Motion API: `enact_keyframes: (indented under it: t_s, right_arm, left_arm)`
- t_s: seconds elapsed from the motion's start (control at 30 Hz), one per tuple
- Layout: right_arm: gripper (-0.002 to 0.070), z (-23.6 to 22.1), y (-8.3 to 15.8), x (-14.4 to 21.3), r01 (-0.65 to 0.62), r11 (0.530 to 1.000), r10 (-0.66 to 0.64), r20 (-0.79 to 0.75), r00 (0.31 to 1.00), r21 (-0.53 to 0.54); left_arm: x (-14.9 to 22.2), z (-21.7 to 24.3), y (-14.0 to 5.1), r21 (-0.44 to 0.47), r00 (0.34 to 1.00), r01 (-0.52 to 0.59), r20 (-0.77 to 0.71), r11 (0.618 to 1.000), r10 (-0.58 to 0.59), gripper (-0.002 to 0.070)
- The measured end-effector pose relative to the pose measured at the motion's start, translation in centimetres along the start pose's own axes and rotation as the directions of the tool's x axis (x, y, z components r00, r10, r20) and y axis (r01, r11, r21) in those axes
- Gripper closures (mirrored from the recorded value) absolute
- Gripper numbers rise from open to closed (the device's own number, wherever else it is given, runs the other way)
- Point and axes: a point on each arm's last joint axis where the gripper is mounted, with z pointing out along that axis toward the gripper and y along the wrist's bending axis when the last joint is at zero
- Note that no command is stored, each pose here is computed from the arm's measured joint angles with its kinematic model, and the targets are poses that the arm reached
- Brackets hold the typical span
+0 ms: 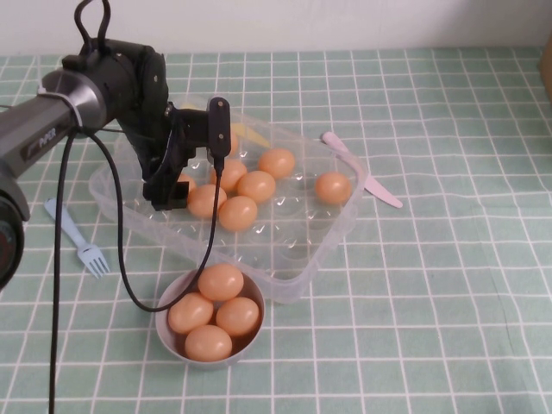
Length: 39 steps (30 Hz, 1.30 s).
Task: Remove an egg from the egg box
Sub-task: Pick up the egg from the plastic box
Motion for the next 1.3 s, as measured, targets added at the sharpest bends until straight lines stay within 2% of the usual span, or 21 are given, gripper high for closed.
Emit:
enact_keyframes:
  t_s: [0.4,0.67,1.07,1.3]
  right_arm:
    - [0.0694,0.0,0.0,0.0,0.0,1.0,0.0,0.0,1.0,0.0]
    - [0.0694,0.0,0.0,0.0,0.0,1.0,0.0,0.0,1.0,0.0]
    - [0.0694,0.0,0.0,0.0,0.0,1.0,0.0,0.0,1.0,0.0]
    - [0.0694,0.0,0.0,0.0,0.0,1.0,0.0,0.0,1.0,0.0]
  left_arm:
    - [0.2,0.6,-0.1,0.014,1.0,-0.001,-0.003,1.0,0.001,0.0182]
    - [0.7,0.7,0.0,0.025,1.0,0.017,-0.009,1.0,-0.016,0.0314]
    - [0.6,0.3,0.0,0.024,0.999,0.032,0.009,0.999,-0.032,0.0316]
    - [0.7,-4.7,0.7,-0.061,0.999,0.035,0.035,0.998,-0.033,0.0316]
